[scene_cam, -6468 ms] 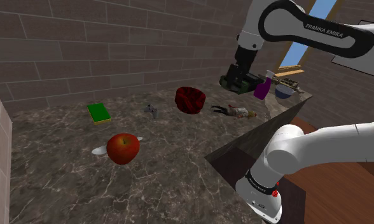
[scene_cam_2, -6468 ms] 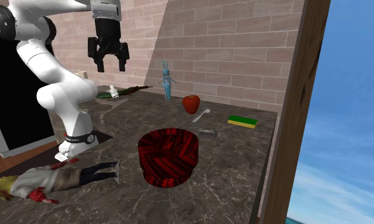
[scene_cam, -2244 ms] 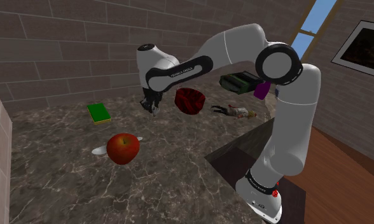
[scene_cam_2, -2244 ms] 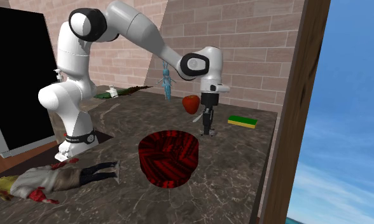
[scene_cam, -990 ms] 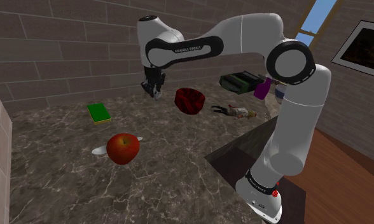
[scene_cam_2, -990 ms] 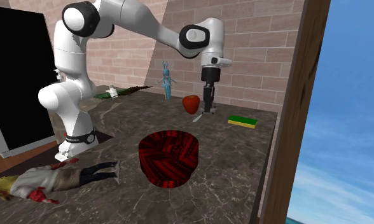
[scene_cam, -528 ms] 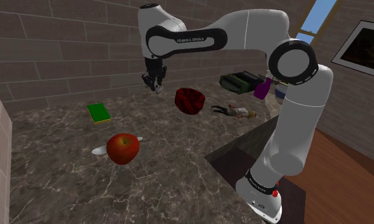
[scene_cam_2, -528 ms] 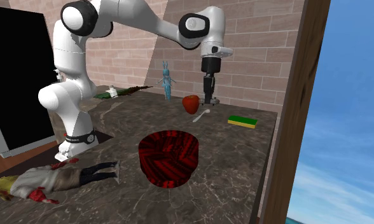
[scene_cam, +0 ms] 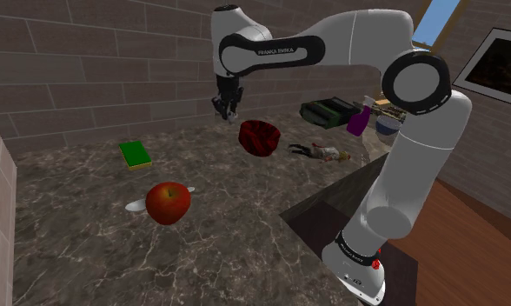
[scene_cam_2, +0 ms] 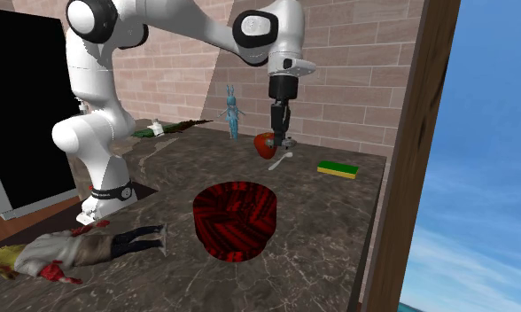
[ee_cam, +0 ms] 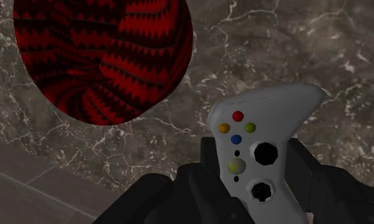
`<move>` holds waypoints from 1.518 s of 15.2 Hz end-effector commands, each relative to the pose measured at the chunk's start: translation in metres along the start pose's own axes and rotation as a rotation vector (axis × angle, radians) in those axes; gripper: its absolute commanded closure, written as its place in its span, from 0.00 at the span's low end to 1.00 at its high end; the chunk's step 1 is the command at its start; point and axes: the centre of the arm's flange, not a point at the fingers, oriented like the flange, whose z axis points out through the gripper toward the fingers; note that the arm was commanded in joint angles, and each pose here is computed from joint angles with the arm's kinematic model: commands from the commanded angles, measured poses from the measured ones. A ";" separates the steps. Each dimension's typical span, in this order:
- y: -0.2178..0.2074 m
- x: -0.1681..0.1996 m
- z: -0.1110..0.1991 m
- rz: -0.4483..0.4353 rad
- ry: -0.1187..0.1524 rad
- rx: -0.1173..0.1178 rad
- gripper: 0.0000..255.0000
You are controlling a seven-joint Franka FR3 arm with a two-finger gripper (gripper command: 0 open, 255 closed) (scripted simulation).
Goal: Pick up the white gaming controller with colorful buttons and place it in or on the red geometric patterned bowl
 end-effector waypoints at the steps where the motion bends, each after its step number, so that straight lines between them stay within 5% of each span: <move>1: 0.025 -0.011 0.007 -0.001 0.000 0.000 1.00; 13: 0.169 -0.063 0.045 -0.001 0.000 0.000 1.00; 23: 0.156 -0.063 0.096 -0.001 0.000 0.000 1.00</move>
